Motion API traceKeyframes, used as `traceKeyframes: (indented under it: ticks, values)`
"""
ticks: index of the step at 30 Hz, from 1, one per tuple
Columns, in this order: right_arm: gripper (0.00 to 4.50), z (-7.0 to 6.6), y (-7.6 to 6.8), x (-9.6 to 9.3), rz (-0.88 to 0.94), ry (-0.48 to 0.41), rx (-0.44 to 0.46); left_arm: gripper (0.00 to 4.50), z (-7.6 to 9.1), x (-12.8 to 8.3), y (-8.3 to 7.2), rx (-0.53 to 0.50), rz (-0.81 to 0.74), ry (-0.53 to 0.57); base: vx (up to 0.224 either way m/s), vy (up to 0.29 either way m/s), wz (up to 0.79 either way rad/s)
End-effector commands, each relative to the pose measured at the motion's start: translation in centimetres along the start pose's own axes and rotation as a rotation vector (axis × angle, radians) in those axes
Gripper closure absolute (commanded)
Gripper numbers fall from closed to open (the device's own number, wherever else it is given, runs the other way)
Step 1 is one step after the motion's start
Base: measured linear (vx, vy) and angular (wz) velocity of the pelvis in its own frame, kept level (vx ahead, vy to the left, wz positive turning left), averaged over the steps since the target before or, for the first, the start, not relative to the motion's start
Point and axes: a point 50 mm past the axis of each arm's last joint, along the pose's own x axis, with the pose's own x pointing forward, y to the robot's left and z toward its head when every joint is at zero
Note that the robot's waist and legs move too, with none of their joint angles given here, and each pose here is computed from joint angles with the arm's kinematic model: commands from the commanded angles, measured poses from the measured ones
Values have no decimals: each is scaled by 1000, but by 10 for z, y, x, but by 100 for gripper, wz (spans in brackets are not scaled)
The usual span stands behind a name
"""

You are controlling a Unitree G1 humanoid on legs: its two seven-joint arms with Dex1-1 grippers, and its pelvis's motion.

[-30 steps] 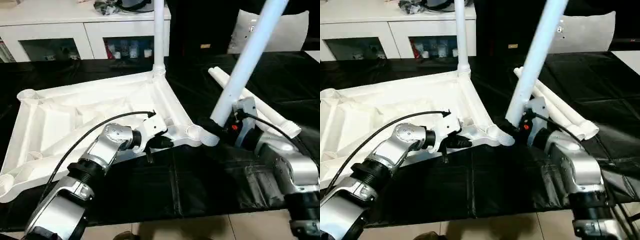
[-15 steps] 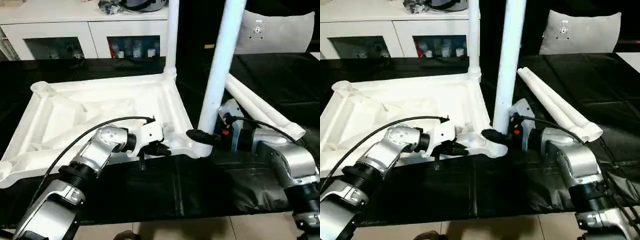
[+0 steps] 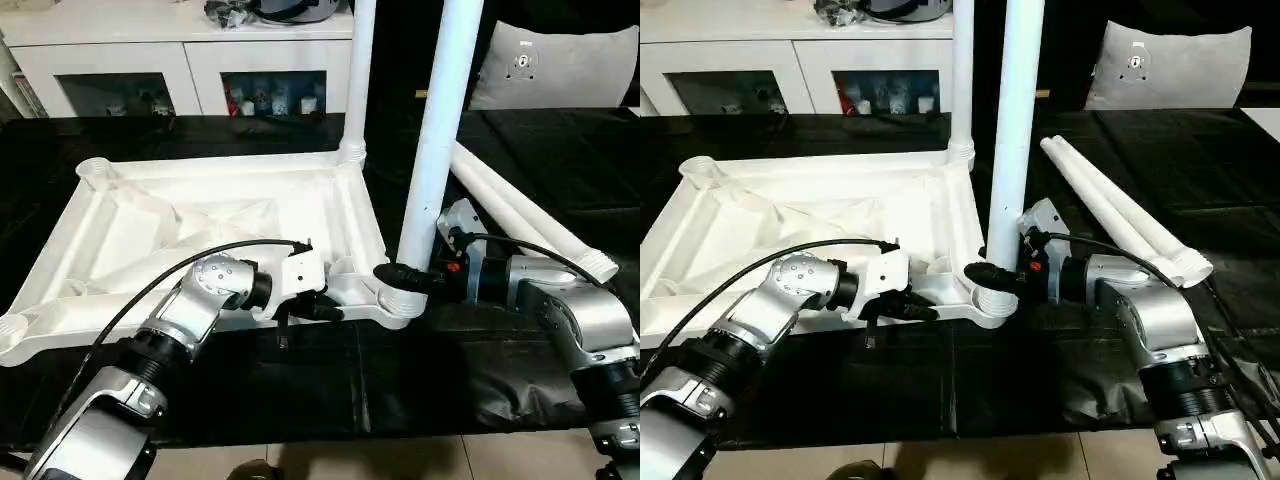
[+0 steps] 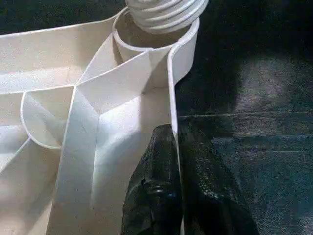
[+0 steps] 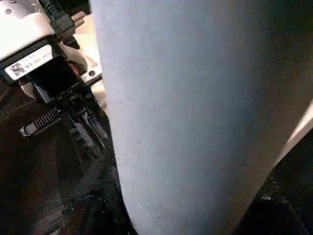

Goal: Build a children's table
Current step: Insert table leg to table base

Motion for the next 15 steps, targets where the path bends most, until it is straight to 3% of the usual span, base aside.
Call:
traceKeyframes:
  ticks: [1, 5, 15]
  values:
    - [259, 4, -3, 0, -4, 19, -12, 450, -8, 4, -8, 7, -65, 58, 0, 0, 0]
    - [259, 3, -4, 5, -3, 9, -1, 450, -7, 5, -9, 9, -66, 56, 0, 0, 0]
    - [259, -14, -5, 15, -26, 3, 53, 450, -6, 6, -7, 7, -47, 54, 0, 0, 0]
